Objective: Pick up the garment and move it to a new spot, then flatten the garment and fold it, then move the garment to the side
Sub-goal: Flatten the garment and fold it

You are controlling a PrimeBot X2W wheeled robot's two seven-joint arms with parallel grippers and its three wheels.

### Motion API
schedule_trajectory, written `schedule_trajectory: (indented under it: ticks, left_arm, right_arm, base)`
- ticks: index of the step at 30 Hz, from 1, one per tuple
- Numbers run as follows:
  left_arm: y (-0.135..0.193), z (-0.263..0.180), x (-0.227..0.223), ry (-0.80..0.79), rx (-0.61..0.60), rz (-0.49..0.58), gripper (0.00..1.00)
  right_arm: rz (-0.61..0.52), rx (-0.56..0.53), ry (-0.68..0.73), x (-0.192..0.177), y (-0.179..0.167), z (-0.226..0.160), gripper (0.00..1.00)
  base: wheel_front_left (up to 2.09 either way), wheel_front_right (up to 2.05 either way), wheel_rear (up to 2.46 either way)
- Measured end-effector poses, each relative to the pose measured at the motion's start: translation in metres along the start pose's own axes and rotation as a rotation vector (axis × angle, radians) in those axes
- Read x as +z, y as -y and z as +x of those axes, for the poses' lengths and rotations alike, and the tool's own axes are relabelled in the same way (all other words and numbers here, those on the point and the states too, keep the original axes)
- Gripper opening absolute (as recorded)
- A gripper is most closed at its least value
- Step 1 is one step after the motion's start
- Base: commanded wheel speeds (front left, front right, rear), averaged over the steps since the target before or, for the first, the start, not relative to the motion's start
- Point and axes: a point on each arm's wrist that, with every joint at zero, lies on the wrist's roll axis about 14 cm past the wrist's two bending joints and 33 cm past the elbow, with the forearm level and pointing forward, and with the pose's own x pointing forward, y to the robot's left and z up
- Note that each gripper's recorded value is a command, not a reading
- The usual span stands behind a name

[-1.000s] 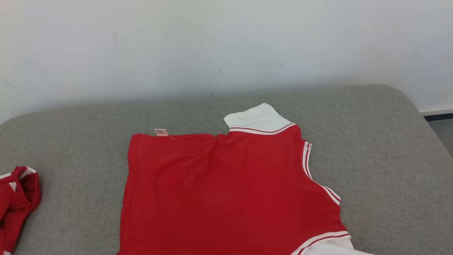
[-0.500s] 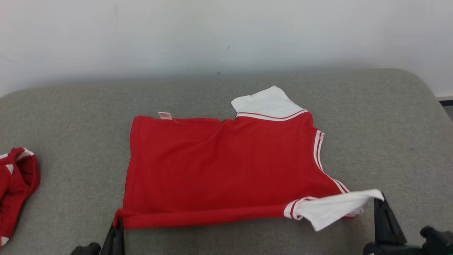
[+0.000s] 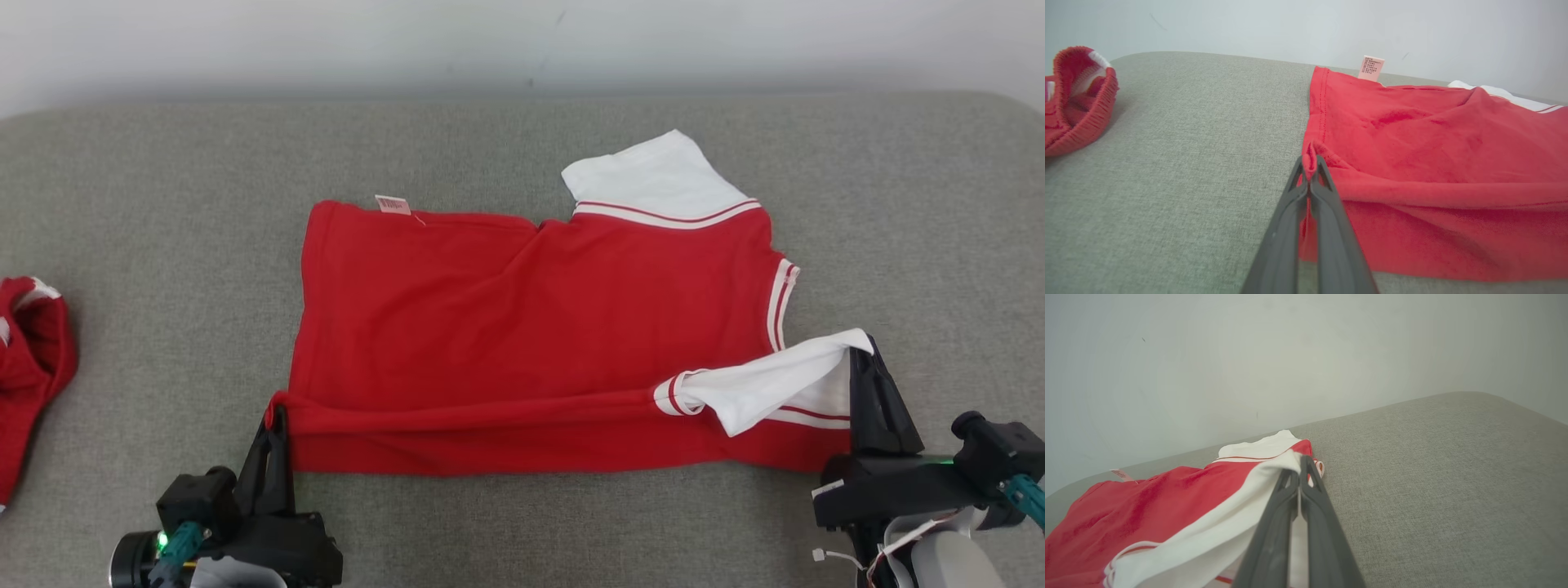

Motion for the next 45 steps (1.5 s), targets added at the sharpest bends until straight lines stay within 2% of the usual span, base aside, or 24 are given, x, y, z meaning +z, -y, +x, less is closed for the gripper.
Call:
schedule_trajectory:
  ticks: [17, 18, 19, 25, 30, 39, 45]
  left_arm:
    - [-0.009, 0.024, -0.018, -0.047, 0.023, 0.005, 0.00]
    - [-0.009, 0.025, -0.015, -0.039, 0.024, 0.008, 0.41]
    - [-0.009, 0.026, -0.013, -0.030, 0.026, 0.010, 1.00]
    - [-0.010, 0.024, -0.004, -0.003, 0.035, 0.016, 1.00]
    - [-0.012, 0.012, -0.002, 0.004, 0.050, 0.015, 1.00]
    - [-0.010, -0.020, -0.018, -0.044, 0.061, 0.001, 1.00]
    - [-0.006, -0.024, -0.019, -0.048, 0.050, 0.002, 1.00]
  right_arm:
    - [-0.007, -0.010, -0.067, -0.031, 0.002, 0.030, 0.00]
    - [-0.001, -0.017, -0.071, -0.033, 0.003, 0.030, 0.19]
    - [0.004, -0.026, -0.074, -0.034, 0.005, 0.030, 1.00]
    - [0.010, -0.038, -0.023, -0.019, 0.006, 0.036, 1.00]
    - [0.004, -0.053, -0.011, -0.013, 0.010, 0.025, 1.00]
    - [0.014, -0.098, -0.109, -0.039, 0.020, -0.026, 1.00]
    - [0.049, -0.109, -0.167, -0.056, 0.019, -0.042, 1.00]
  base:
    - [0.00, 0.00, 0.00]
    - [0.00, 0.00, 0.00]
    - [0.00, 0.00, 0.00]
    - [0.00, 0.00, 0.00]
    - [0.00, 0.00, 0.00]
    - [0.00, 0.00, 0.00]
    - [0.00, 0.00, 0.00]
